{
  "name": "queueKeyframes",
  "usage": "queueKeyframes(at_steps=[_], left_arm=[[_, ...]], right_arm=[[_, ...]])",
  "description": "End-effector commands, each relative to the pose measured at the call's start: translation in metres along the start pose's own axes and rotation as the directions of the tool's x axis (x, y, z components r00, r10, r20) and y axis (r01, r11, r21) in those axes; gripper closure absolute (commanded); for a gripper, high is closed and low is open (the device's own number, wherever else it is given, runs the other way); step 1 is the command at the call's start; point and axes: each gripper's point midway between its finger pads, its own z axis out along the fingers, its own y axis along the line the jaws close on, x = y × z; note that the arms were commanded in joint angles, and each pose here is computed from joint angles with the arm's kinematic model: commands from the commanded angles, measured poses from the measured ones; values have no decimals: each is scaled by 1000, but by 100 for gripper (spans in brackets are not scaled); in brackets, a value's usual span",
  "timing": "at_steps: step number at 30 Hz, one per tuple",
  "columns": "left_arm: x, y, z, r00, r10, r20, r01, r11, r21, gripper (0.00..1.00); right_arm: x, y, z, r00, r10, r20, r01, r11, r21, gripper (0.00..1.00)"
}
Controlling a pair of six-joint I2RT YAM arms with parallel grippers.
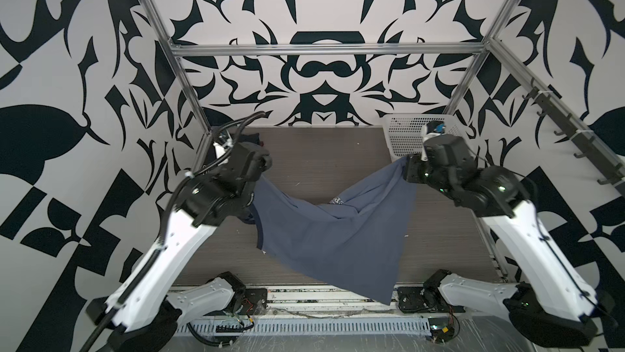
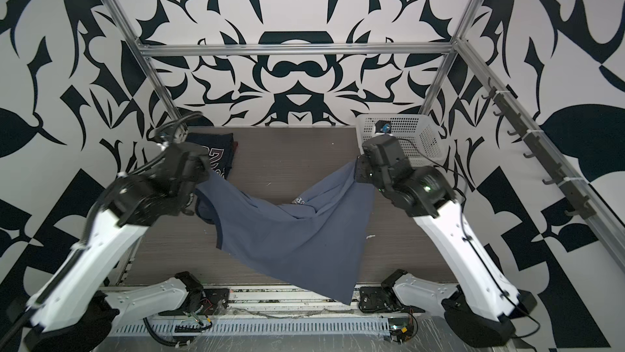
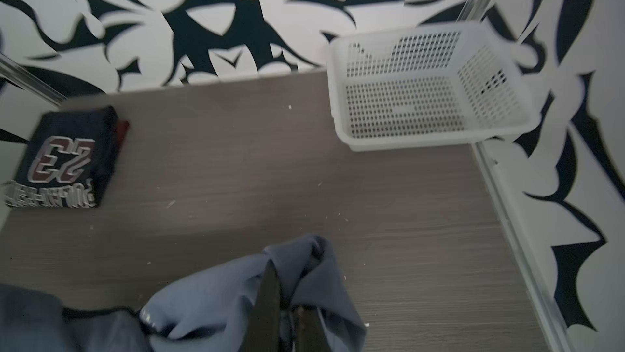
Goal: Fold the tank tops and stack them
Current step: 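Lower the stretched top onto the table center with both grippers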
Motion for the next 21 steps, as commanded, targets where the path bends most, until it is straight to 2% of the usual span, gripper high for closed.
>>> queueKeyframes(at_steps=[1,3,5,8,10,12,14,16,17,18,21], left_arm=[[99,17,35,939,-68,-337,58,998,-39,100],[147,25,46,887,-118,-446,106,993,-52,100],[182,42,45,846,-184,-501,155,983,-99,100],[215,47,35,780,-316,-540,299,946,-122,100],[233,42,30,711,-397,-580,398,908,-132,100],[258,41,29,646,-448,-619,448,878,-167,100],[282,43,33,602,-479,-639,470,859,-201,80],[289,44,32,590,-479,-650,472,858,-203,65],[283,45,30,602,-473,-643,469,862,-194,58],[270,46,28,631,-462,-623,464,868,-175,52],[209,47,25,757,-389,-525,394,913,-108,40]], right_arm=[[25,-2,20,994,86,-62,-90,994,-63,100],[54,-10,33,985,108,-138,-116,992,-51,100],[85,-20,44,969,126,-210,-134,991,-24,100],[127,-29,55,936,158,-315,-162,987,14,100],[153,-33,61,907,188,-377,-189,981,35,100],[176,-40,65,884,212,-416,-203,977,68,100],[191,-45,69,871,233,-432,-220,972,81,100],[199,-50,71,868,238,-435,-216,971,101,100],[201,-54,71,868,238,-435,-208,971,116,100],[200,-56,70,871,232,-433,-196,972,126,100],[191,-68,63,893,213,-397,-159,973,165,100]])
